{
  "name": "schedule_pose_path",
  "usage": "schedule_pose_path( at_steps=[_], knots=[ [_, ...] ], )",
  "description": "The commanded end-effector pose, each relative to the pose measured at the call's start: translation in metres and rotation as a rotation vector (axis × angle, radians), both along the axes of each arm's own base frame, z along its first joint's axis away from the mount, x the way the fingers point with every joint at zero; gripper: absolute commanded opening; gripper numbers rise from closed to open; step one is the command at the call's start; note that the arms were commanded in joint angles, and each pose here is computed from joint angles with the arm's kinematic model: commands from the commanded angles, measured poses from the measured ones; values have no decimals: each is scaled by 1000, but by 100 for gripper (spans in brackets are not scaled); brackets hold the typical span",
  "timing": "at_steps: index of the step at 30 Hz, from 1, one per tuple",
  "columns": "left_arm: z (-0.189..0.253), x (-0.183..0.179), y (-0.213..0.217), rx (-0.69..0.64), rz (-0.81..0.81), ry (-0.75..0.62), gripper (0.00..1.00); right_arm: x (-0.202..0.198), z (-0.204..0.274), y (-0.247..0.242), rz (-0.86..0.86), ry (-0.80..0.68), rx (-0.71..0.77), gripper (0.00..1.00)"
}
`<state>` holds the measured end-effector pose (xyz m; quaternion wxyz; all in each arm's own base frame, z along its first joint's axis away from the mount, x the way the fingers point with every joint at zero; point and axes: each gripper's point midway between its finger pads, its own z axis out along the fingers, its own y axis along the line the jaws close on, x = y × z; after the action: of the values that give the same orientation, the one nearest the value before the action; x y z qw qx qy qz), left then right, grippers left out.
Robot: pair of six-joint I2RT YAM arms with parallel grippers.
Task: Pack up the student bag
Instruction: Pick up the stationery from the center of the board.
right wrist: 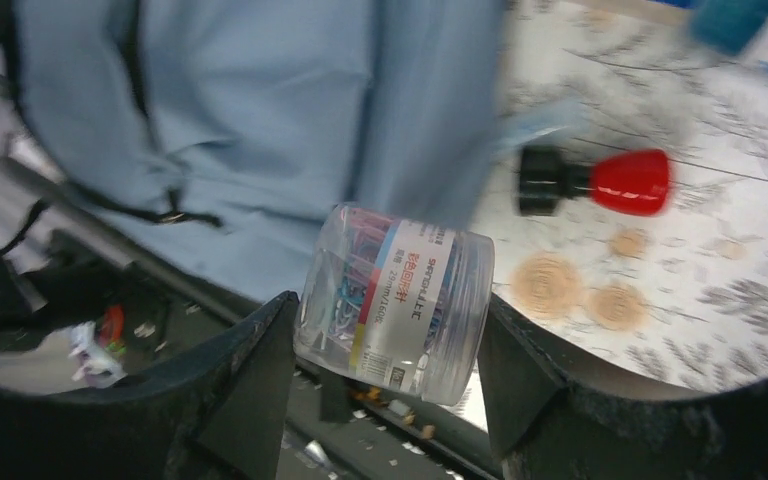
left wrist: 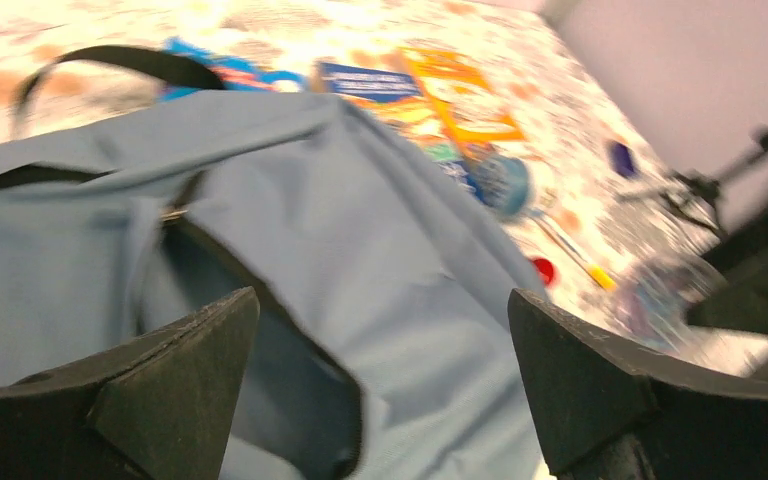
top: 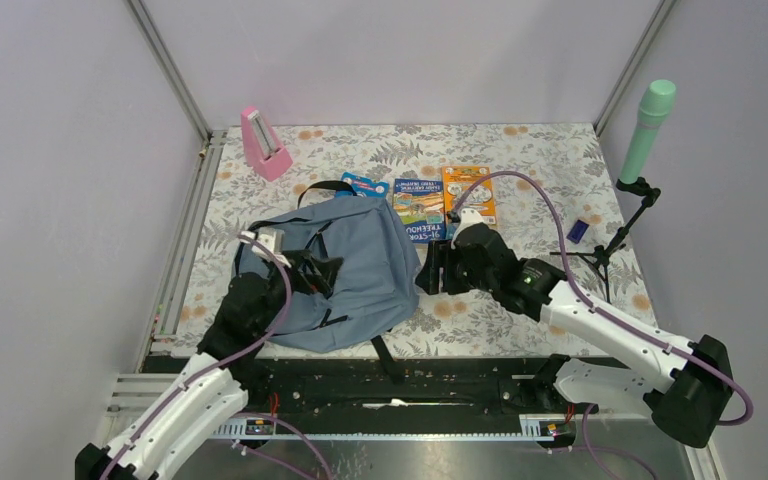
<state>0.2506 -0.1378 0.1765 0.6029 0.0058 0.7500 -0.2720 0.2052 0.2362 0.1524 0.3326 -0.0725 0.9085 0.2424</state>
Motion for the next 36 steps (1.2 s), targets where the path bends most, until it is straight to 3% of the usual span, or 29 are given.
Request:
schedule_pose_path(
  at_steps=[1,9,18,25,36],
  knots=[
    [25,-36,-49,1,-283,-151,99,-12,59,52,210,-47,242,41],
    [34,-91,-104,24,-611,-297,99,-34,99,80,287,65,460,43],
    [74,-99,-122,-75,-655,-469,99,-57,136,107,389,189,733,42],
    [85,-116,-133,-137,-756,-489,99,-62,141,107,414,202,737,41],
    [104,-121,-131,-284,-752,-513,99,-67,148,112,452,226,771,41]
  ],
)
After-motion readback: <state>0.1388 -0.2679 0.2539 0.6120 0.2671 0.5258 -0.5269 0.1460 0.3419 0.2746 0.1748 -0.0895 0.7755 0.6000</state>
